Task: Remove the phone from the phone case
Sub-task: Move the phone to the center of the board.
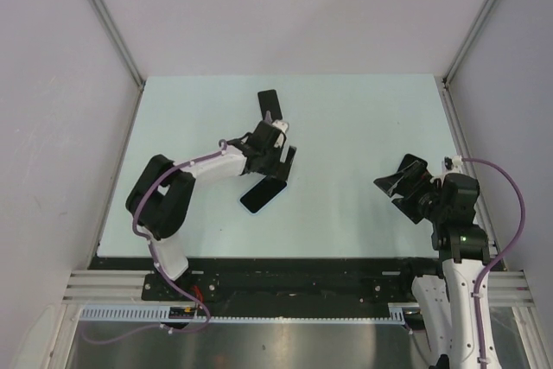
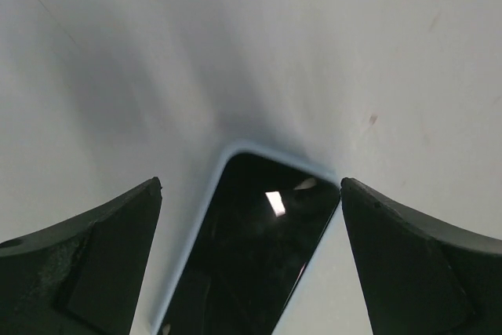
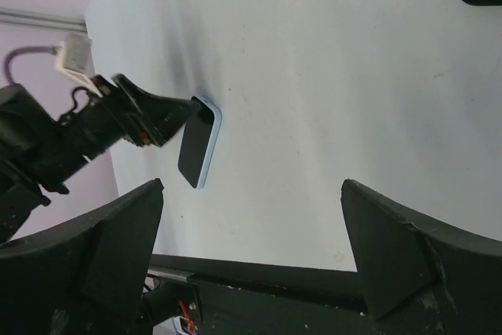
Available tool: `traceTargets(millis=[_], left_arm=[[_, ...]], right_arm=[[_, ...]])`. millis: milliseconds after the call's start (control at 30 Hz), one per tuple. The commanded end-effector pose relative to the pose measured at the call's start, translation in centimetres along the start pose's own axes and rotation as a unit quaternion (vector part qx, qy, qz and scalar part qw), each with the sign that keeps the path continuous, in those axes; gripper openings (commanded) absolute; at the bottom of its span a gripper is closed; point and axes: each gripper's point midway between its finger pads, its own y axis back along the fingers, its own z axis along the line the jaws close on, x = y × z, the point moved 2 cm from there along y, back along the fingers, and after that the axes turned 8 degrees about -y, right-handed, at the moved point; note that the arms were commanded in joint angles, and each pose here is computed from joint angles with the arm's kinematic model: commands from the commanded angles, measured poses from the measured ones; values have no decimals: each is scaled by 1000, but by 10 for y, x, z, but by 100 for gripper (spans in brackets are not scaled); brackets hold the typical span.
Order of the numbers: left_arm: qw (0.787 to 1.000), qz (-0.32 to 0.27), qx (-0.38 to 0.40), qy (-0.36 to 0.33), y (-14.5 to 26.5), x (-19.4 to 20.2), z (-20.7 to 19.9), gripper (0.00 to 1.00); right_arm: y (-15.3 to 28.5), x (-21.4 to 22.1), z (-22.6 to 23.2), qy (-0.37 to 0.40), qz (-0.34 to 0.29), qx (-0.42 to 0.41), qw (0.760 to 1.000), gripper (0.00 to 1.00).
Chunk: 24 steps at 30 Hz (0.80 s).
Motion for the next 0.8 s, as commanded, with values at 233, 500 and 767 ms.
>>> traceTargets(millis=[233,500,767], left_arm=[[993,109,39,34,18,81,-12,100],[988,102,101,62,28,97,-36,100],[982,134,130,38,39,138,-91,100]], right_arm=[[-6,4,7,29,0,-15,999,100],[-5,8,10,34,5,-20,999,100],[-10,17,10,38,23,-27,999,100]])
